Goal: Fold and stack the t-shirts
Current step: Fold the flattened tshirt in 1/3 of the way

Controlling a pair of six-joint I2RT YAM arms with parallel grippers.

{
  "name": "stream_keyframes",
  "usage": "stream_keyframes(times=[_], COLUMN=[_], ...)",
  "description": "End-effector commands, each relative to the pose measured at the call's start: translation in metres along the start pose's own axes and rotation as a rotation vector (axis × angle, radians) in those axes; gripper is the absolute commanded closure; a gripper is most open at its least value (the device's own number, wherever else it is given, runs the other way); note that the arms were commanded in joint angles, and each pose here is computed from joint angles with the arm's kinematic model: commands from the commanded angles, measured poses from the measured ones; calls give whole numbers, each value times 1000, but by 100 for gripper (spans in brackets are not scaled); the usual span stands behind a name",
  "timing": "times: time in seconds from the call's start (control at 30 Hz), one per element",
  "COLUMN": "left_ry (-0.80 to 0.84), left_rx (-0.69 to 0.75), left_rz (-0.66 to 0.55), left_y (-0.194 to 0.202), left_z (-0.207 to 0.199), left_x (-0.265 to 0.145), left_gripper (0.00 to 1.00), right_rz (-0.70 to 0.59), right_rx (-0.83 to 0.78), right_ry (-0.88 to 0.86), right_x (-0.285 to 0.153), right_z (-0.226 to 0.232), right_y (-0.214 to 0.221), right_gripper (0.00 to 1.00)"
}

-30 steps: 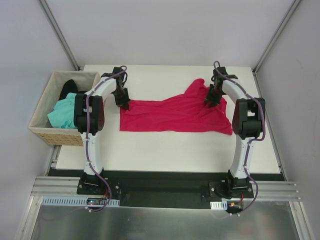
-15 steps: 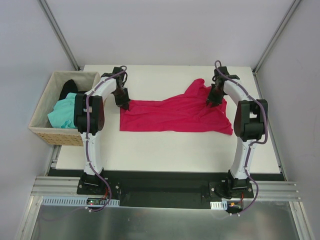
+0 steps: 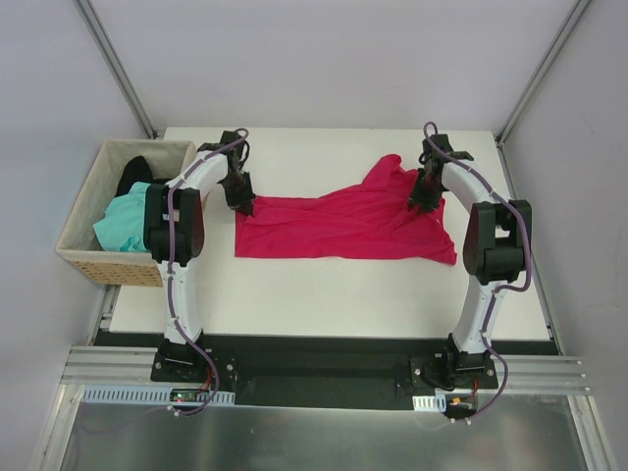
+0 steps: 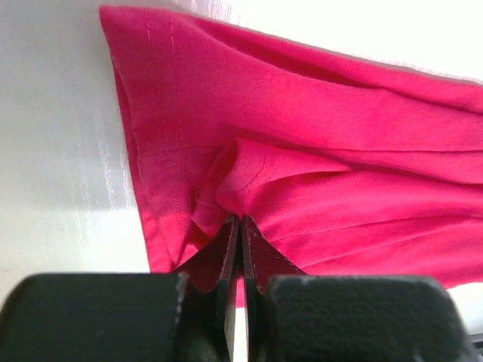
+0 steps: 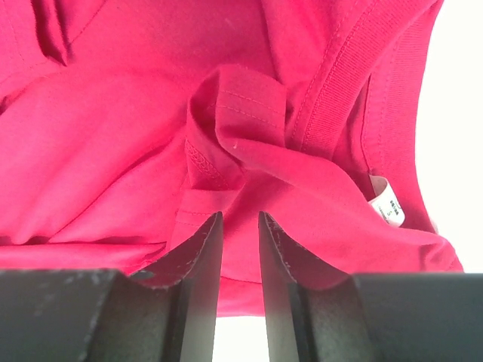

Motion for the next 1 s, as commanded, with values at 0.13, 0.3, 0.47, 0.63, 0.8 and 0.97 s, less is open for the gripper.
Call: stream_keyframes(times=[0.13, 0.3, 0.47, 0.63, 0.8, 0.97], left_ry=[11, 9, 4, 1, 10, 17], left_rx=[8, 8, 8, 8, 10, 12], left_rz=[-51, -56, -60, -52, -59, -66], left_y=[7, 6, 5, 5, 1, -2], left_z=[-4, -4, -4, -5, -7, -10], left_x=[-32, -34, -35, -33, -35, -36], left_gripper=[100, 100, 100, 100, 100, 100], right_rz=[-18, -9, 6, 16, -5, -23], right_rx=[0, 3, 6, 6, -2, -22], right_ry=[-25, -34, -30, -64, -83, -95], right_x=[2, 8, 15, 17, 11, 3], right_z=[7, 10, 10, 15, 21, 28], right_y=[-11, -14, -12, -15, -25, -30], right_gripper=[71, 71, 75, 99, 99, 99])
Point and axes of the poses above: each gripper's point midway between its finger pads, its own x axis out along the fingers, its own z axis along the line the jaws close on, y = z × x, the point moved 7 cm from there along -x, back along the fingers, and after that the axes turned 9 degrees about -x, right-handed, at the moved point
